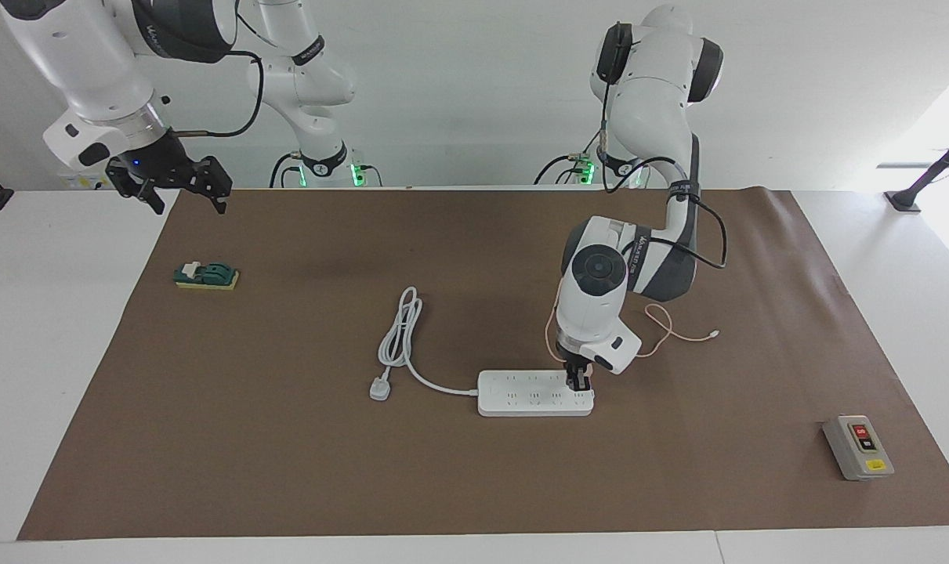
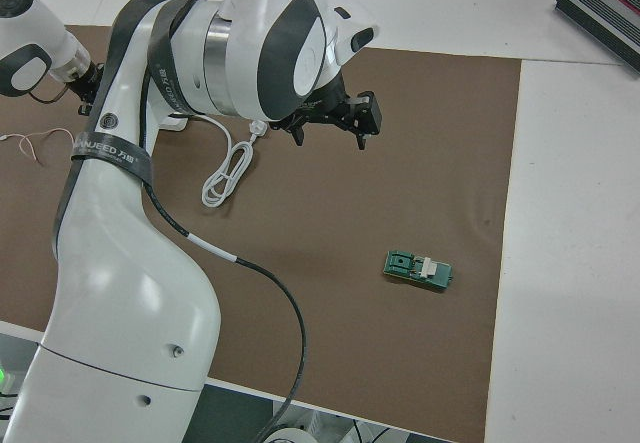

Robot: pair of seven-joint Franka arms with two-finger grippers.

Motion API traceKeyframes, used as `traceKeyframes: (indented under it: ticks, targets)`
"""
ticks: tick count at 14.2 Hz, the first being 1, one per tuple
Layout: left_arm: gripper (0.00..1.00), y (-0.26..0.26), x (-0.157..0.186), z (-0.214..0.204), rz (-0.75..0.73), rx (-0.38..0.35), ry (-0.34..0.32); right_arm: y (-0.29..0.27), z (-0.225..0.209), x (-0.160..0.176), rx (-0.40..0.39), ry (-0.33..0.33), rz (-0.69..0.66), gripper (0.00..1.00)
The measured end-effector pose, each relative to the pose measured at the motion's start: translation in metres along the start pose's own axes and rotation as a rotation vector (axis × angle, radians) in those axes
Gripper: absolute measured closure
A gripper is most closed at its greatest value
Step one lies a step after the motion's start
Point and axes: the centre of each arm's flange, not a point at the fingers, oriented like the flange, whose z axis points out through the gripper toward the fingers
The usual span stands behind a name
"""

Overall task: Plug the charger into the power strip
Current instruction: 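Push the pink charger into the strip socket with the left gripper, then open the left gripper and lift it away from the plugged charger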

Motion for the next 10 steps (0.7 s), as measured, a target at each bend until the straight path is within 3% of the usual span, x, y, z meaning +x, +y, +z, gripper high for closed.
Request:
traceKeyframes:
  ticks: [4, 7, 8, 9, 10]
  targets:
    - [0.63, 0.000, 0.005, 0.007, 0.000, -0.014, 0.004, 0.000, 0.000, 0.000, 0.000, 0.000, 0.000, 0.00]
    - [0.29, 0.009, 0.021, 0.006, -0.014, -0.031, 0.002, 0.000, 0.000, 0.000, 0.000, 0.000, 0.000, 0.00]
    - [0.20, 0.012, 0.024, -0.010, -0.016, -0.049, -0.003, 0.000, 0.000, 0.000, 0.000, 0.000, 0.000, 0.00]
    - [0.05, 0.014, 0.028, -0.031, -0.015, -0.066, -0.004, 0.000, 0.000, 0.000, 0.000, 0.000, 0.000, 0.00]
    - [0.00, 0.016, 0.035, -0.057, -0.013, -0.084, -0.001, 0.000, 0.000, 0.000, 0.000, 0.000, 0.000, 0.00]
